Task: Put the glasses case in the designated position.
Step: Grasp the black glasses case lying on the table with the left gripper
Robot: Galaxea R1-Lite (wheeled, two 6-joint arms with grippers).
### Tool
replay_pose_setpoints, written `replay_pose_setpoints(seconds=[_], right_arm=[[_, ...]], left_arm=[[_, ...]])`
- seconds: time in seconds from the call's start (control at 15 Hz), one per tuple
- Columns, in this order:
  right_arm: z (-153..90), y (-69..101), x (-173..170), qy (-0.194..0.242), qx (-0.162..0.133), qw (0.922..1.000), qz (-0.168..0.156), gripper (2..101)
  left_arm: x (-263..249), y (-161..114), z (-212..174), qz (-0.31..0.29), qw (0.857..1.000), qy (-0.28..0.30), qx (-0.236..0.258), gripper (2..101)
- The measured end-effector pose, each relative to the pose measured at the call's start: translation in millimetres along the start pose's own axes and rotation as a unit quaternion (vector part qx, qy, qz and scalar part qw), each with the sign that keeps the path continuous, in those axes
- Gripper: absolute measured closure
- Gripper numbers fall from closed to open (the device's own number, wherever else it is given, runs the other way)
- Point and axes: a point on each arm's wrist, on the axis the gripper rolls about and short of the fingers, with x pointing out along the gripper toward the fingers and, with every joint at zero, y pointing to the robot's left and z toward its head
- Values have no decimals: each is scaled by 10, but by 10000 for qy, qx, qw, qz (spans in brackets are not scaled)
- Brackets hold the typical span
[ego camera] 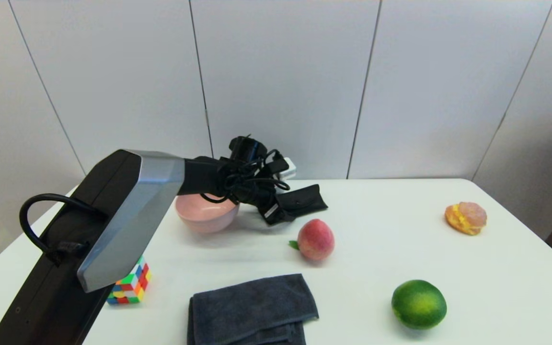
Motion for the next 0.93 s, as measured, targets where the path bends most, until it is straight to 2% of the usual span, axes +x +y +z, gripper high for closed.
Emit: replay_pose_setpoints(seconds=[0.33,0.4,0.53,0.67,0.8,0.93], right_arm=[[0,0,0,0,0,10000,0,43],[0,0,0,2,4,10000,0,43],[0,0,0,0,0,10000,0,43],[0,0,0,0,-2,10000,0,43],[0,0,0,0,4,10000,0,43],[0,0,0,0,2,10000,2,43]], left_arm=[[0,10,-15,1,10000,12,-13,53],[0,12,-22,-10,10000,28,-23,102],[4,9,-29,-20,10000,48,-23,280],[3,13,-31,-10,10000,50,-20,419],[3,13,-31,-6,10000,50,-17,490],[-2,23,-34,2,10000,43,-21,520]])
